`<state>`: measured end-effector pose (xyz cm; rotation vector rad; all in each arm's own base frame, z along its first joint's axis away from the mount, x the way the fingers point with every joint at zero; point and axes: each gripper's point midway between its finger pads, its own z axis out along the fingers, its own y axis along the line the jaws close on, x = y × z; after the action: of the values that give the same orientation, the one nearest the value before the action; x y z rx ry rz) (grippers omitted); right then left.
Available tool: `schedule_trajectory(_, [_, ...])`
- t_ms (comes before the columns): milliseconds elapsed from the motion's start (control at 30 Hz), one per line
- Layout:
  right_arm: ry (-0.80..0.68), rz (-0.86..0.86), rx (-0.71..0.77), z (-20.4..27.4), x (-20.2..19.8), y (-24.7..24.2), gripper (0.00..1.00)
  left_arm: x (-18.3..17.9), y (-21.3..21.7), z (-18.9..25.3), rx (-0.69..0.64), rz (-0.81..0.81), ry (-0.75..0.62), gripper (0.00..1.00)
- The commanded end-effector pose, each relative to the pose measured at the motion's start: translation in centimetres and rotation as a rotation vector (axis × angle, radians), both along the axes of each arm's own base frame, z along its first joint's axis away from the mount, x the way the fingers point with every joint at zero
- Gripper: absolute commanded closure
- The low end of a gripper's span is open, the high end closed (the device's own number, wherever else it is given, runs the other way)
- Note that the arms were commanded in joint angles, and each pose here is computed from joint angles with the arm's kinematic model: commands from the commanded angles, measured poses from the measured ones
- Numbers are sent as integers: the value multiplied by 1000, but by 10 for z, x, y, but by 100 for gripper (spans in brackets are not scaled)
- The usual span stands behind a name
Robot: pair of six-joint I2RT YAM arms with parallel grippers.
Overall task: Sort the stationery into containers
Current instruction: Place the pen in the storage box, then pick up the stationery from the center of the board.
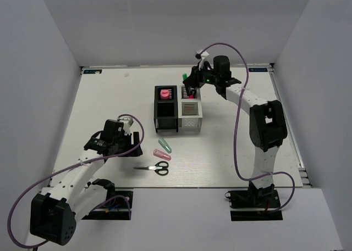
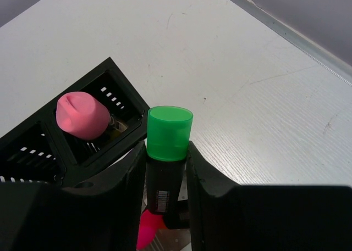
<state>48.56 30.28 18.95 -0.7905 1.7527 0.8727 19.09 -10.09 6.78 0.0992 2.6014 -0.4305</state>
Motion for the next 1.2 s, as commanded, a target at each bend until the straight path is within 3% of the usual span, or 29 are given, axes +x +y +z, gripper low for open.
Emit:
schedule_trajectory(0, [-86, 51, 27, 31, -8, 3, 78, 5, -1, 10, -6, -4, -30, 18])
schedule_trajectory(33, [-83, 55, 23, 30, -9, 2, 69, 7, -1, 11, -9, -4, -33, 18])
schedule_trajectory(100, [-82, 66, 17, 29, -12, 1, 64, 6, -1, 11, -9, -5, -32, 18])
schedule_trajectory(233, [-79, 79, 6, 25, -16, 1, 41, 6, -1, 11, -11, -2, -34, 18])
schedule_trajectory(333, [-85, 77, -6, 24, -17, 0, 19, 6, -1, 11, -11, -2, -34, 18])
schedule_trajectory(433, [-103, 63, -7, 34, -15, -5, 19, 6, -1, 11, -10, -6, -32, 18])
schedule_trajectory(500, [-115, 58, 3, 47, -15, -6, 27, 6, -3, 11, -16, -6, -32, 23])
schedule_trajectory(533, [-123, 51, 7, 55, -15, -8, 33, 6, -3, 10, -16, -8, -30, 35])
schedule_trajectory(567, [-100, 45, -4, 57, -18, -12, 46, 8, -5, 11, -26, -10, -37, 46])
schedule_trajectory(600, [-116, 36, -8, 68, -20, -14, 81, 9, -7, 11, -44, 0, -33, 58])
schedule_trajectory(633, [-150, -3, -15, 86, -17, -21, 100, 9, -10, 11, -62, 5, -30, 88])
schedule_trajectory(667, [-162, -18, -42, 94, -22, -27, 100, 13, -13, 12, -80, 14, -35, 98])
schedule_trajectory(733, [-110, -131, -60, 109, -27, -47, 100, 16, -29, 19, -159, 28, -22, 100])
schedule_trajectory(767, [-45, -185, -58, 106, -31, -56, 94, 18, -33, 19, -174, 35, -12, 100])
schedule_trajectory(800, [-3, -230, -85, 102, -34, -68, 49, 25, -39, 25, -204, 86, -10, 100])
schedule_trajectory(833, [43, -139, -82, 105, -54, -63, 27, 29, -41, 26, -201, 101, -15, 95])
schedule_trajectory(867, [35, -54, -89, 112, -70, -62, 10, 24, -55, 27, -193, 66, -13, 75])
schedule_trajectory(900, [173, -35, -129, 93, -92, -76, 10, 32, -55, 33, -182, 143, -26, 66])
schedule_trajectory(967, [189, 47, -148, 89, -115, -84, 10, 37, -54, 35, -66, 214, -63, 43])
schedule_trajectory(1000, [131, 50, -176, 99, -128, -93, 17, 35, -56, 36, -85, 318, -36, 30])
schedule_trajectory(1033, [235, 58, -221, 66, -149, -101, 79, 40, -46, 37, -31, 397, -76, 25])
schedule_trajectory(1067, [240, -22, -282, 54, -147, -117, 100, 36, -57, 37, -35, 449, -95, 21])
schedule_trajectory(1100, [182, -53, -275, 70, -159, -123, 100, 33, -58, 34, -54, 541, -75, 21])
schedule_trajectory(1133, [254, -69, -316, 34, -174, -136, 100, 42, -49, 46, -21, 616, -137, 19])
schedule_trajectory(1167, [229, -88, -326, 28, -175, -140, 100, 32, -55, 35, 18, 640, -92, 19])
